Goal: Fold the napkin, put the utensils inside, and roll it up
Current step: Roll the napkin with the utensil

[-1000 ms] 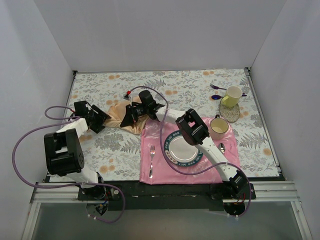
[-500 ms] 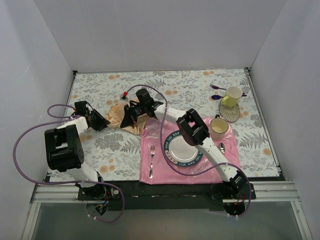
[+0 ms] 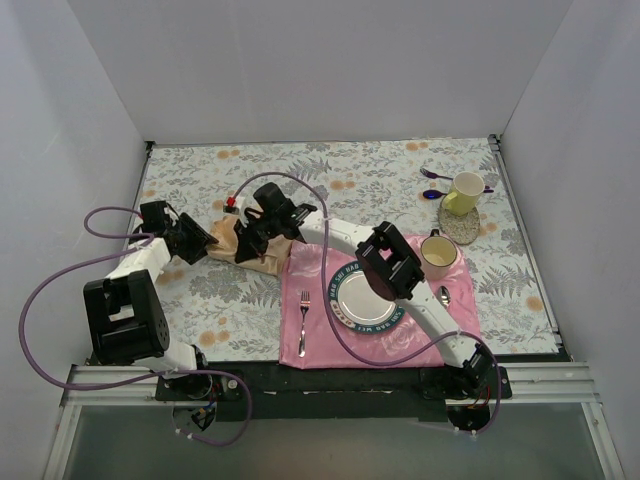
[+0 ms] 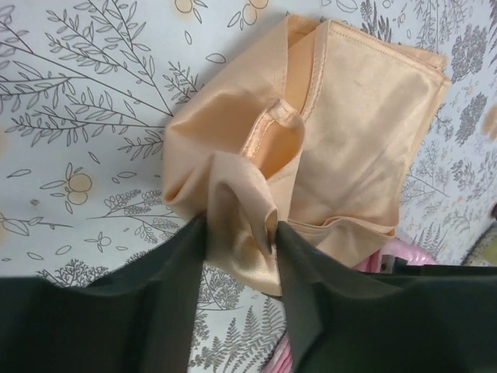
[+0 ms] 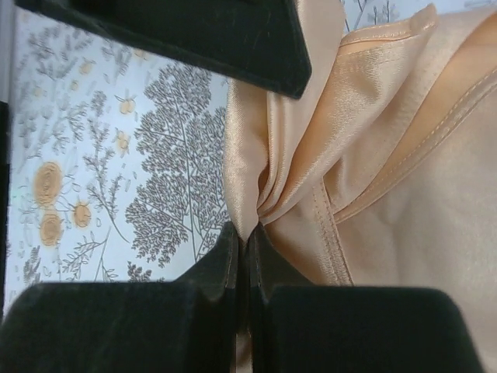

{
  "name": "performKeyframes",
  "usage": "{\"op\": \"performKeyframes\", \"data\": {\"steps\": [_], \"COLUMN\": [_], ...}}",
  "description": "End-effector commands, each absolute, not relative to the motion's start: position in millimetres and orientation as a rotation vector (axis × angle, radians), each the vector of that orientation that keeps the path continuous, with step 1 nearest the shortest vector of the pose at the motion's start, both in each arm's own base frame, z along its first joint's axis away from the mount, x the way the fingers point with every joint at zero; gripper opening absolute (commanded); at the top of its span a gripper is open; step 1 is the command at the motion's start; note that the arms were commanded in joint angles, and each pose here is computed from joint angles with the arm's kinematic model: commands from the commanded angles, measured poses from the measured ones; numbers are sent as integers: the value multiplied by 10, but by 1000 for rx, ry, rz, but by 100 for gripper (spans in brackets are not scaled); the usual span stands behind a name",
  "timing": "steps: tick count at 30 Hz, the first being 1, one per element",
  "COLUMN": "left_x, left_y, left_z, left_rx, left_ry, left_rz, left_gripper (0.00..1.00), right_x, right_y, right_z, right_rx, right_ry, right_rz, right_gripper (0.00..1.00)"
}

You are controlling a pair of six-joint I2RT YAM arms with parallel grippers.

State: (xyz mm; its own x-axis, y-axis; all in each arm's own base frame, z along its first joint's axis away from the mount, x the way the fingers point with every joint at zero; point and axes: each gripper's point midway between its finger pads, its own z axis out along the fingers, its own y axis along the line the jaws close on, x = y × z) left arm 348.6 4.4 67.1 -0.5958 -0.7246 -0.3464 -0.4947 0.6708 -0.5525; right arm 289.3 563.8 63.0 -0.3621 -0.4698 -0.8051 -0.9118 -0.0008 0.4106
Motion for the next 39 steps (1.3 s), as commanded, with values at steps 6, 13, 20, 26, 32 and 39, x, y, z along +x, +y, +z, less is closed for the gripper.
{"op": "performKeyframes", "data": {"steps": [6,13,20,26,32,39], "left_x": [3615,3609,3673,3848,4227,4412], "left_y": [-30,-29,-27,-302,-668,-734], "left_z": [1094,1142,1538,1572,1196,580], "left_rx": [-869,-854,-783,-713,-649,-684], "left_ry": [2237,2232,2165,2186,2321,2432], "left_rz": [-631,-628,-612,-832,-1023,-1055], "left_gripper": [52,53,44,8,2,0], "right_x": [2919,2855,2850,2771,2734,2716], "right_y": [5472,5471,5528,5605,5611,5601], "right_z": [612,730,625,657,691,690], "right_rx": [-1238,-1128,-1190,-1256,-1273,-1305], "right_ry": [1935,1954,1925,1827,1799,1793], "right_rz": [1137,1250,1394,1495,1517,1498], "right_gripper": [1,1,1,1,1,1]}}
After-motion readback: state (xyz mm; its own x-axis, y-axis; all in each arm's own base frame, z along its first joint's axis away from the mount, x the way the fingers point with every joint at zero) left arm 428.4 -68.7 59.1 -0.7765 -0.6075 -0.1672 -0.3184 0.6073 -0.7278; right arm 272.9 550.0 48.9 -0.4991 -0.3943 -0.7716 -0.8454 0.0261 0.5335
